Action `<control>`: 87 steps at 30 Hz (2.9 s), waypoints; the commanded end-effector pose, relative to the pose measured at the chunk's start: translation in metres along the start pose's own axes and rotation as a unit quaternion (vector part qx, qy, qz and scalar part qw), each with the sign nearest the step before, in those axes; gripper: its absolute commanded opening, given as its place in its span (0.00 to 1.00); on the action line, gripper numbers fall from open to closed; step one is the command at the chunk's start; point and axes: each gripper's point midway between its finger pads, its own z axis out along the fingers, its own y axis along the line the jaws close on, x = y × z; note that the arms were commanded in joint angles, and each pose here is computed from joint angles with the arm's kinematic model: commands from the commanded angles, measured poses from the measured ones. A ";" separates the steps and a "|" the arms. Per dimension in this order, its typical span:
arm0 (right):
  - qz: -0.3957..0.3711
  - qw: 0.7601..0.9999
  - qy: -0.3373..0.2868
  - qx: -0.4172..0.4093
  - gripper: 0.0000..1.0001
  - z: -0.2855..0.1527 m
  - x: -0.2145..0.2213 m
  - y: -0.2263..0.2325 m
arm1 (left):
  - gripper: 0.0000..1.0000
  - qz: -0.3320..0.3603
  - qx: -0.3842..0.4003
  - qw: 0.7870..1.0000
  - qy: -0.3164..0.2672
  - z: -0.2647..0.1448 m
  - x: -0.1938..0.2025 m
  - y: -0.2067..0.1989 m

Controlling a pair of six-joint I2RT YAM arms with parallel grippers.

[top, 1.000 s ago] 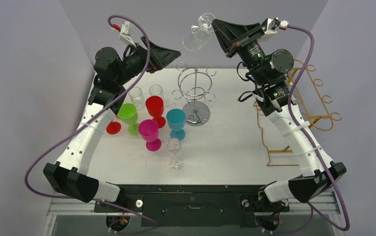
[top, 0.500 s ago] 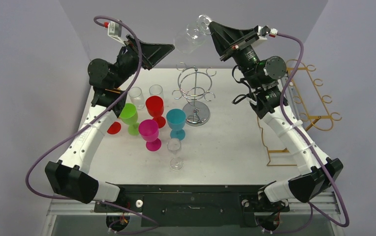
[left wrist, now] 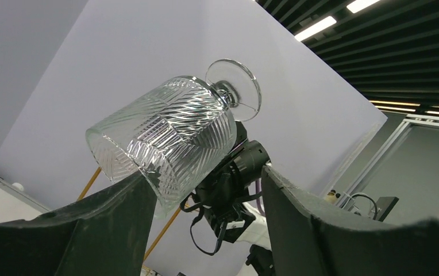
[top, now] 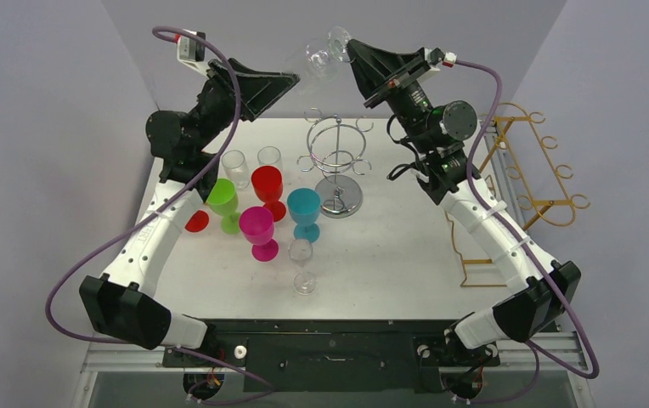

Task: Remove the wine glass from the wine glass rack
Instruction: Place the wine glass at the center of the board.

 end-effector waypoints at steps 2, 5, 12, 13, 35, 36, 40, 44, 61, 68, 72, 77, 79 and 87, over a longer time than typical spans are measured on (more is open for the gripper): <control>0.026 0.996 0.028 -0.081 0.00 -0.005 0.016 0.041 | 0.56 0.016 0.068 0.998 -0.002 -0.001 -0.004 -0.038; 0.044 0.994 0.037 -0.089 0.00 -0.005 0.018 0.039 | 0.45 0.011 0.078 0.997 -0.002 -0.002 -0.003 -0.043; 0.059 0.994 0.039 -0.083 0.00 -0.010 0.019 0.031 | 0.31 0.014 0.108 0.994 -0.001 -0.002 0.001 -0.062; 0.063 0.994 0.039 -0.085 0.00 -0.010 0.019 0.032 | 0.31 0.011 0.111 0.994 0.000 -0.002 0.002 -0.064; -0.101 0.993 0.014 0.057 0.12 -0.038 0.018 -0.009 | 0.00 0.053 0.012 0.998 0.015 -0.006 0.013 -0.068; -0.118 0.991 0.005 0.068 0.17 -0.040 0.013 -0.011 | 0.00 0.060 0.001 0.998 0.012 -0.007 0.012 -0.067; -0.211 0.967 -0.020 0.142 0.47 -0.056 -0.002 -0.022 | 0.00 0.104 -0.067 0.992 0.016 -0.016 0.008 -0.061; -0.277 0.934 -0.030 0.221 0.63 -0.075 -0.015 -0.038 | 0.00 0.124 -0.180 0.975 0.025 -0.040 0.007 -0.045; -0.422 0.833 0.068 0.351 0.75 -0.093 -0.013 -0.094 | 0.00 0.142 -0.701 0.697 0.046 -0.276 0.021 0.026; -0.438 0.820 0.069 0.361 0.75 -0.104 -0.012 -0.104 | 0.00 0.099 -0.777 0.613 0.109 -0.331 0.058 0.072; -0.440 0.820 0.069 0.360 0.76 -0.110 -0.012 -0.104 | 0.00 0.069 -0.796 0.586 0.135 -0.355 0.077 0.100; -0.448 0.815 0.069 0.361 0.76 -0.117 -0.012 -0.098 | 0.00 0.025 -0.808 0.569 0.155 -0.382 0.105 0.146; -0.452 0.812 0.068 0.362 0.76 -0.119 -0.012 -0.097 | 0.00 0.012 -0.808 0.568 0.159 -0.387 0.115 0.162; -0.452 0.811 0.074 0.363 0.76 -0.125 -0.011 -0.097 | 0.00 -0.028 -0.824 0.541 0.165 -0.417 0.141 0.209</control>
